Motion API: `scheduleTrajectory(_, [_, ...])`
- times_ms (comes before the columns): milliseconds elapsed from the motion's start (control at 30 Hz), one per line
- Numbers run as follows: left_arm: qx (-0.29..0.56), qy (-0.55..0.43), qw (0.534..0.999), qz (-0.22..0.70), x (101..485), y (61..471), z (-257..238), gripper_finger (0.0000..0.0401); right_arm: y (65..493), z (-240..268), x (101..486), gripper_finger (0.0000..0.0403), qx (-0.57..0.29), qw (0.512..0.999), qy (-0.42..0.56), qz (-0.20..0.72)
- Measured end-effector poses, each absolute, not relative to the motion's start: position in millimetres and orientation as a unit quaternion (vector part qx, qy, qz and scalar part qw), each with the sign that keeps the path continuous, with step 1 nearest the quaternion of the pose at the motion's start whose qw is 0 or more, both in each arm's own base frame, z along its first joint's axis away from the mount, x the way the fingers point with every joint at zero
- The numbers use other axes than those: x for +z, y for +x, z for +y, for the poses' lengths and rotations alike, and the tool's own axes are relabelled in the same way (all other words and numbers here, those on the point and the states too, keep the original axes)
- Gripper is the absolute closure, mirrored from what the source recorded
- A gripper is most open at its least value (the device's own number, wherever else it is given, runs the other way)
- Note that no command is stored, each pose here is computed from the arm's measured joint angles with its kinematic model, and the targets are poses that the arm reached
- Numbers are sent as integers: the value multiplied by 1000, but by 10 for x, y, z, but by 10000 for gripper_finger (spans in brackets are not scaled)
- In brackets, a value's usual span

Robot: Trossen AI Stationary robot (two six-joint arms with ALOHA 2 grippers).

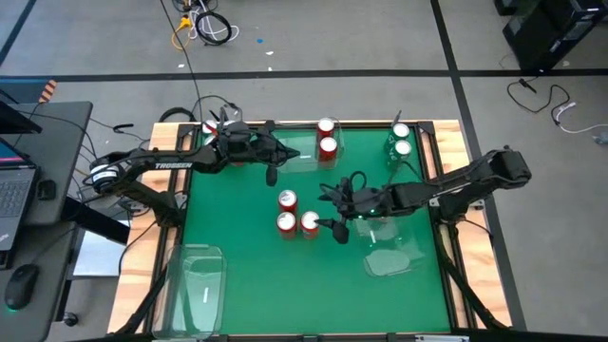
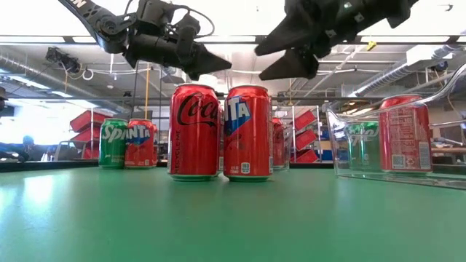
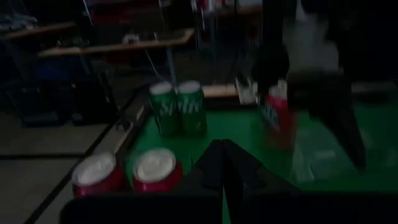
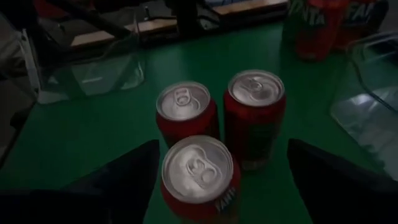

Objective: Sort soda cans
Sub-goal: Put the red soda can into the middle right transparent bin

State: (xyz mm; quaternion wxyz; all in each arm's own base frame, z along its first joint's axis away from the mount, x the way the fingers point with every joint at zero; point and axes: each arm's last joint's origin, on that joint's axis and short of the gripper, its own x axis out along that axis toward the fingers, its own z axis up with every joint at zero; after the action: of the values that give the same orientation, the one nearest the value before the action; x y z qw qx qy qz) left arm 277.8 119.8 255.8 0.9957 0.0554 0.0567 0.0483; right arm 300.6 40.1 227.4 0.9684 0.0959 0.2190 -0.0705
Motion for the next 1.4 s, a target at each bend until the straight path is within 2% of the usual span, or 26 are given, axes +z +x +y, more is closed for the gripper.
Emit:
scheduleTrajectory(200, [51, 46, 997, 26, 2617, 2783, 1200, 398, 3109, 446, 2157, 59, -65, 970, 97, 214])
scheduleTrajectory(667, [51, 40, 997, 28, 2613, 2782, 1200, 398, 3462, 534, 1796, 57, -67, 959, 78, 264])
scheduleTrajectory(767, [51, 39, 997, 29, 2611, 2782, 1200, 398, 3469, 538, 1727, 70, -78, 955, 76, 275])
scheduleTrajectory(900, [51, 39, 997, 30, 2610, 2782, 1200, 398, 3465, 535, 1711, 113, -85, 952, 84, 280])
scheduleTrajectory(1067, [51, 35, 997, 38, 2594, 2781, 1200, 398, 3407, 530, 1822, 116, -108, 953, 85, 270])
scheduleTrajectory(1233, [50, 33, 997, 44, 2582, 2780, 1199, 398, 3205, 602, 2218, 116, -155, 955, 125, 220])
scheduleTrajectory(1400, [50, 33, 997, 43, 2582, 2780, 1199, 398, 2807, 746, 2598, 116, -234, 946, 138, 175])
